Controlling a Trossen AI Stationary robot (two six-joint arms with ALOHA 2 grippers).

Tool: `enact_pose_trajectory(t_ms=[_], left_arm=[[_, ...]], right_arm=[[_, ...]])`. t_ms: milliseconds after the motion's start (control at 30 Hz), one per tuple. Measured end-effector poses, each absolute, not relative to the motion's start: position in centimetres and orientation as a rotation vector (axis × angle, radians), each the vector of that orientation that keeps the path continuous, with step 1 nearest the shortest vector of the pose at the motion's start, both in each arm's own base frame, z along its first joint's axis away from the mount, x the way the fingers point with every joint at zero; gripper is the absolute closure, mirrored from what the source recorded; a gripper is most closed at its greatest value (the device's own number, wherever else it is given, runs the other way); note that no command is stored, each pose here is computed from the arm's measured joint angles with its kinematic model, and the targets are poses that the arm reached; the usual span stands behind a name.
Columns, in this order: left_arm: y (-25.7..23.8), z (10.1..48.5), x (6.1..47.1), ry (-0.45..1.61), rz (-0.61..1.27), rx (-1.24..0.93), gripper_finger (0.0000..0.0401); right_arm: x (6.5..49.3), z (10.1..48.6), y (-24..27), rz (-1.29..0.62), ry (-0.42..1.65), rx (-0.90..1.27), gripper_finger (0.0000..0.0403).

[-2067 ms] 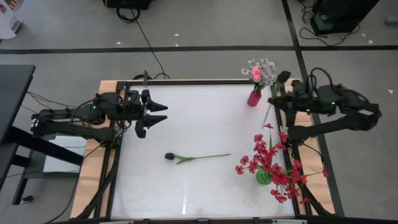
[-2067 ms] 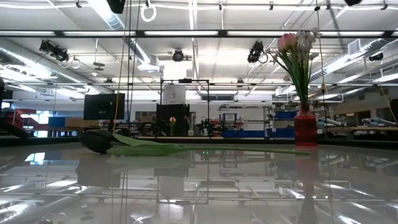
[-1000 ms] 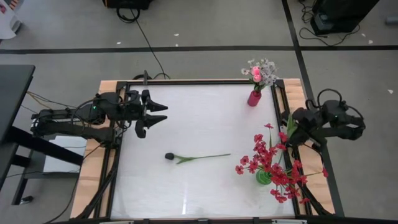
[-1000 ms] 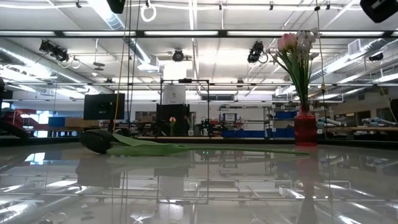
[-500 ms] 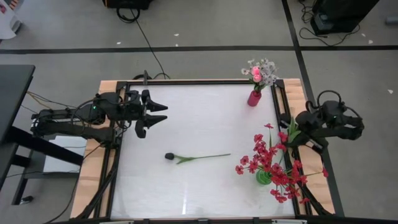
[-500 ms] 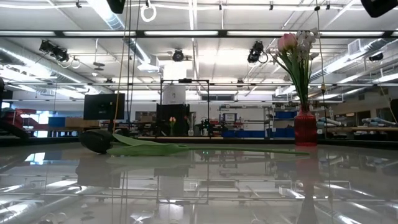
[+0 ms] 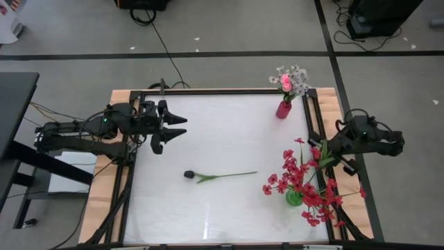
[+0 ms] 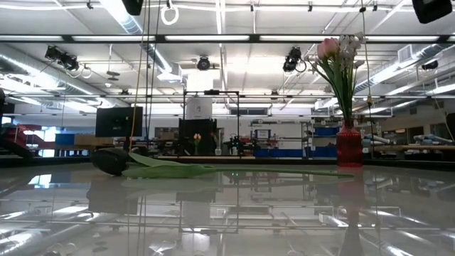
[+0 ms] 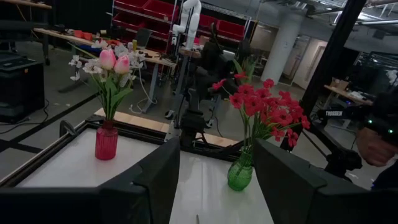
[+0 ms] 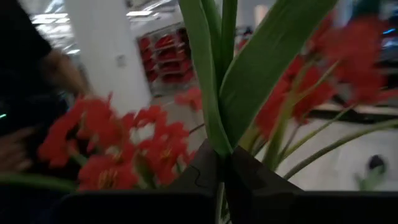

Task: Sort flowers into vase by color
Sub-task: Put the top black flower into the green vase

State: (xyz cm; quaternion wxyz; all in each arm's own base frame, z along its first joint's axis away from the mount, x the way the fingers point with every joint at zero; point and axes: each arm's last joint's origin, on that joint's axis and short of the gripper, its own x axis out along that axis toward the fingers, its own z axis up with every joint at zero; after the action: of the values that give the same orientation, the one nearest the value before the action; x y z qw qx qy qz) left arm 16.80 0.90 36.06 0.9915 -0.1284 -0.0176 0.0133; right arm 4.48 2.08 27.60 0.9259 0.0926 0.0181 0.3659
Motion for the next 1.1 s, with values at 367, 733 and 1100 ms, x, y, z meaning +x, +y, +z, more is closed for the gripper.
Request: enact_pose_trajectory(t_ms=[367,733,1100], left_arm=[[0.9,36.1,16.8,-0.035,0.027,-0.257,0.0193],[0.9,36.1,16.8,-0.035,0.027,-0.257,0.0193],[0.9,36.1,16.8,-0.035,0.027,-0.257,0.0193]], right_arm=[[6.0,25.5,2.3,0.829,0.110,0.255,0.0363],[6.2,25.6,2.5,0.911,0.228,0.427,0.0269],[4.1,29.0,2.4,0.861,0.288,0.577,0.0232]])
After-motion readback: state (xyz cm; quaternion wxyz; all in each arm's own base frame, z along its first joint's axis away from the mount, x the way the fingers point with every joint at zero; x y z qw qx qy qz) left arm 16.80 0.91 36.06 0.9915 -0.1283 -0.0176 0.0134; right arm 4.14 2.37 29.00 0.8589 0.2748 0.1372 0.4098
